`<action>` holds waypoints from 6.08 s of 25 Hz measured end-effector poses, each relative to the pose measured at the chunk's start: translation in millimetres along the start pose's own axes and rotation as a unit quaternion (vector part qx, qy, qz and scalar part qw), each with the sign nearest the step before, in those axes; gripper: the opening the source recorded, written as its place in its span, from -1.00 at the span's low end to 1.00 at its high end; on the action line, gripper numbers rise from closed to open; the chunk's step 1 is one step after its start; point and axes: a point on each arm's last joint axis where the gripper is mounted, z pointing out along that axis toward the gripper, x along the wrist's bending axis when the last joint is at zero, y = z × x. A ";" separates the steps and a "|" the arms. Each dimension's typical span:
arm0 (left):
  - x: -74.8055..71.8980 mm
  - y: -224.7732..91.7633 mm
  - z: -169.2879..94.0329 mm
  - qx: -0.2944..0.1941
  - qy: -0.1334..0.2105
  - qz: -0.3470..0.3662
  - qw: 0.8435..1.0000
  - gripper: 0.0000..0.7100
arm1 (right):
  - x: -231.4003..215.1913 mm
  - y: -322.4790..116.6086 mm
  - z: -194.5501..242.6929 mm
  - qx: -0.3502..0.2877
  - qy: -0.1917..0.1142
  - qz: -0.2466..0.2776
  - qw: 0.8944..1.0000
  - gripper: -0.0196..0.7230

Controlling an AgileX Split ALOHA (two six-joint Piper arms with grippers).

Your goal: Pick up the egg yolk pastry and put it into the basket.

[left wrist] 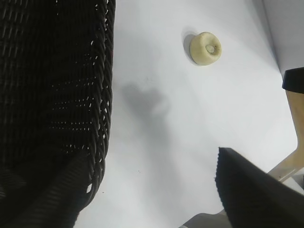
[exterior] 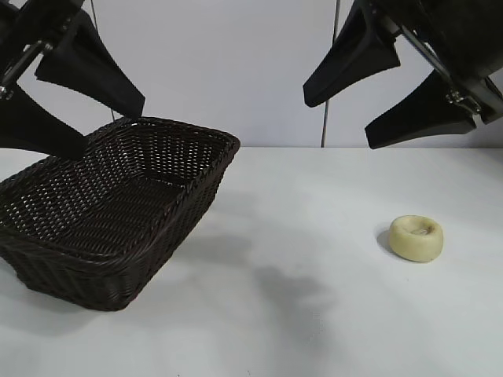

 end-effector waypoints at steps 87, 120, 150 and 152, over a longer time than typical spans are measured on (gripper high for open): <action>76.4 -26.8 33.3 -0.054 0.255 -0.516 0.816 0.52 | -0.2 0.4 0.0 -0.002 -0.001 0.000 1.000 0.56; 89.7 -30.0 54.7 -0.042 0.260 -0.530 0.806 -0.72 | -0.7 1.1 0.0 -0.006 -0.004 -0.001 1.000 0.56; 62.7 63.2 65.2 0.156 0.216 -0.098 0.959 -0.72 | -0.7 1.0 0.0 -0.006 -0.004 -0.001 1.000 0.56; 65.4 69.7 72.5 0.174 0.211 -0.069 0.959 -0.72 | -0.7 1.0 0.0 -0.006 -0.004 -0.001 1.000 0.56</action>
